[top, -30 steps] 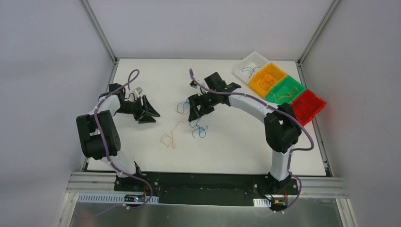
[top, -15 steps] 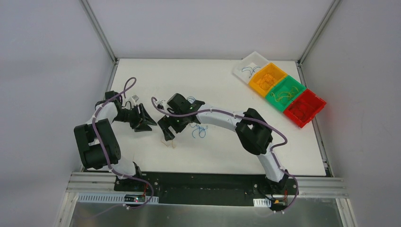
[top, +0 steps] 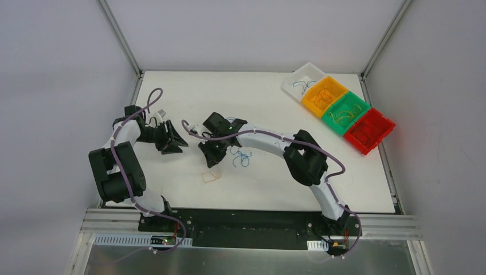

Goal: Untangle the cables

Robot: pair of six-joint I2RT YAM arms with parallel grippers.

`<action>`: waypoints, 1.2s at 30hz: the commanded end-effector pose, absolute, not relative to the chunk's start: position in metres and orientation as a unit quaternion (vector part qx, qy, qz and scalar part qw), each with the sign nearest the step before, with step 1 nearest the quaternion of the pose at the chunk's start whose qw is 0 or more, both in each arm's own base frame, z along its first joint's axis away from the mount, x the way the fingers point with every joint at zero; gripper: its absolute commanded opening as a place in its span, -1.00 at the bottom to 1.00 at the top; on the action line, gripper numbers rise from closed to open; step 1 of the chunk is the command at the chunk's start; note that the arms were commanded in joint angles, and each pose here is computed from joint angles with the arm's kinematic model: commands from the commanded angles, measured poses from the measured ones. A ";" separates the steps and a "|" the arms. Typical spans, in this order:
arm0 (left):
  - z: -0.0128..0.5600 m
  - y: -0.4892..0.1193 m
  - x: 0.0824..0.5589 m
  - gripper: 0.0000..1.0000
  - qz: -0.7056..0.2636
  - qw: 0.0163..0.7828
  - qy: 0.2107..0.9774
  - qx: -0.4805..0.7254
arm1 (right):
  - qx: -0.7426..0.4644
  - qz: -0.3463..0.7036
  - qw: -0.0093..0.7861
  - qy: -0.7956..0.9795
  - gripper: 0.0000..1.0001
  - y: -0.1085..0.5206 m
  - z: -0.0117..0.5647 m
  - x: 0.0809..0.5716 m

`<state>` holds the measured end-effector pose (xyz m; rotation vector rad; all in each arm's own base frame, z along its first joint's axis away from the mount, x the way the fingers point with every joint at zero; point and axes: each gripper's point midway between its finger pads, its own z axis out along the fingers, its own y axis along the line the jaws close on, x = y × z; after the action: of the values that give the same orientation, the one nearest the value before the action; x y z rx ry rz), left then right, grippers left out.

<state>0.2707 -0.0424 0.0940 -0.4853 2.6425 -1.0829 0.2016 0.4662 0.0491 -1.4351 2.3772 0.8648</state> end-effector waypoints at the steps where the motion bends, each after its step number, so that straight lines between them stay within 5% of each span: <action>1: 0.116 -0.046 0.296 -0.06 -0.402 0.155 0.892 -0.136 | -0.468 0.420 0.211 0.749 -1.00 0.476 0.212 0.224; 17: 0.154 -0.128 0.393 -0.04 -0.458 0.214 0.860 -0.059 | -0.364 0.527 0.425 0.640 -1.00 0.416 0.477 0.259; 27: 0.117 -0.198 0.381 -0.03 -0.471 0.149 0.869 -0.005 | -0.333 0.534 0.447 0.636 -1.00 0.395 0.501 0.262; 36: 0.094 -0.184 0.328 0.06 -0.495 0.103 0.863 -0.019 | -0.314 0.508 0.450 0.664 -1.00 0.370 0.478 0.272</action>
<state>0.3377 -0.1950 0.0719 -0.0851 2.6322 -1.3811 0.2812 0.3943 0.4536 -0.8189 1.7134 1.2745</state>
